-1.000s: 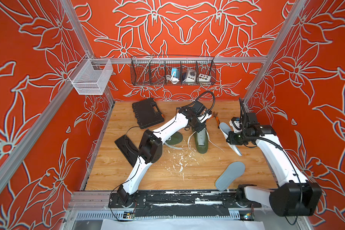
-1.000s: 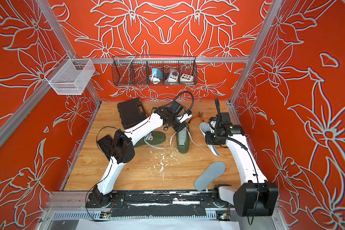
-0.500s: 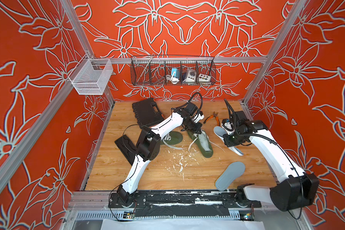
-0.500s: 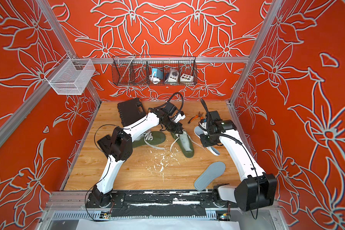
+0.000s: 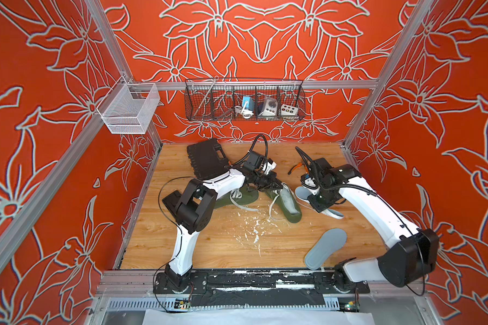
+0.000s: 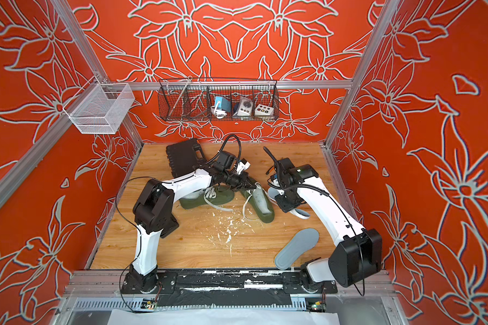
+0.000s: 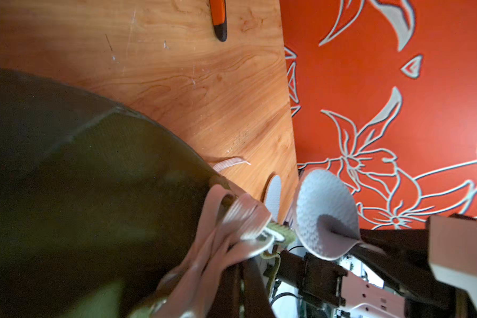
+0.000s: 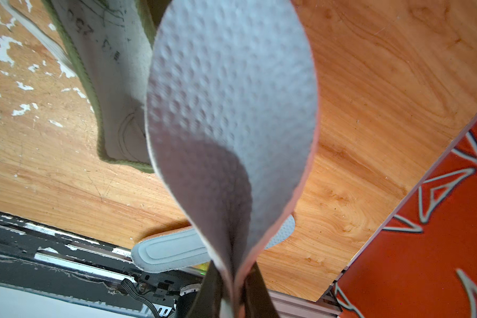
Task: Insert the insole into the shoe
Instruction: Adjust the shoe at the center of the board, then insert the insole into the shoe.
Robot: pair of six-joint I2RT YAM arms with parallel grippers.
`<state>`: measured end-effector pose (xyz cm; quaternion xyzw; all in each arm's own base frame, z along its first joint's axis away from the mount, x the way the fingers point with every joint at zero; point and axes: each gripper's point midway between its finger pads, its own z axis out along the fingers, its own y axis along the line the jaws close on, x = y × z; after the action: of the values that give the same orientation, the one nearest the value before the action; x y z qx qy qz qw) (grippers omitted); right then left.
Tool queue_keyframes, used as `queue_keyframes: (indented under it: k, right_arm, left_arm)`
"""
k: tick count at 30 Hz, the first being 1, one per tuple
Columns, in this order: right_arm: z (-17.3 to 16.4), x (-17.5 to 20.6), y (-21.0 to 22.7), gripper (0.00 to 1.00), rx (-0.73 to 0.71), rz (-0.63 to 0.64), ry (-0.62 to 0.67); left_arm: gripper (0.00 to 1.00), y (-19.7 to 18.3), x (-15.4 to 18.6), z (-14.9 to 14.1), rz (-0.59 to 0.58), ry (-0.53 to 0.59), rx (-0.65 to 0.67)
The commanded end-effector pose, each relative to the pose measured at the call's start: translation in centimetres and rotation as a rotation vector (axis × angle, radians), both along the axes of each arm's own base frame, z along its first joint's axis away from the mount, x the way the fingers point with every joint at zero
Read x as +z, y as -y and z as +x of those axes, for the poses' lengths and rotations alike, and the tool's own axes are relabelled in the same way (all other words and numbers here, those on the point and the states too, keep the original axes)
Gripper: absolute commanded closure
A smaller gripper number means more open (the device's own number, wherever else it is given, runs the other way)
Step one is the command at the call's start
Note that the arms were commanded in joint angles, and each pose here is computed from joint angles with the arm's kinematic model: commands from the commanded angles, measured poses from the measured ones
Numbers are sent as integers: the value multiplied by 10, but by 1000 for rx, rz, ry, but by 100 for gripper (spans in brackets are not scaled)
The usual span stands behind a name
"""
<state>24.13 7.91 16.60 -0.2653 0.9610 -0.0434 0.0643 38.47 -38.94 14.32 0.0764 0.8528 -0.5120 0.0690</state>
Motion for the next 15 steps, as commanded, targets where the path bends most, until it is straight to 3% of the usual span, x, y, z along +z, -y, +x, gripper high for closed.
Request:
queue_keyframes:
  k: [1, 10, 15]
  right_arm:
    - [-2, 9, 7, 90, 32, -55, -4]
    - [-7, 13, 12, 92, 81, -137, -4]
    - [-11, 11, 3, 94, 117, -154, -11]
  left_arm:
    - [100, 11, 54, 2, -164, 35, -3]
    - [100, 0, 31, 1, -143, 12, 81]
    - [100, 2, 22, 0, -146, -1, 66]
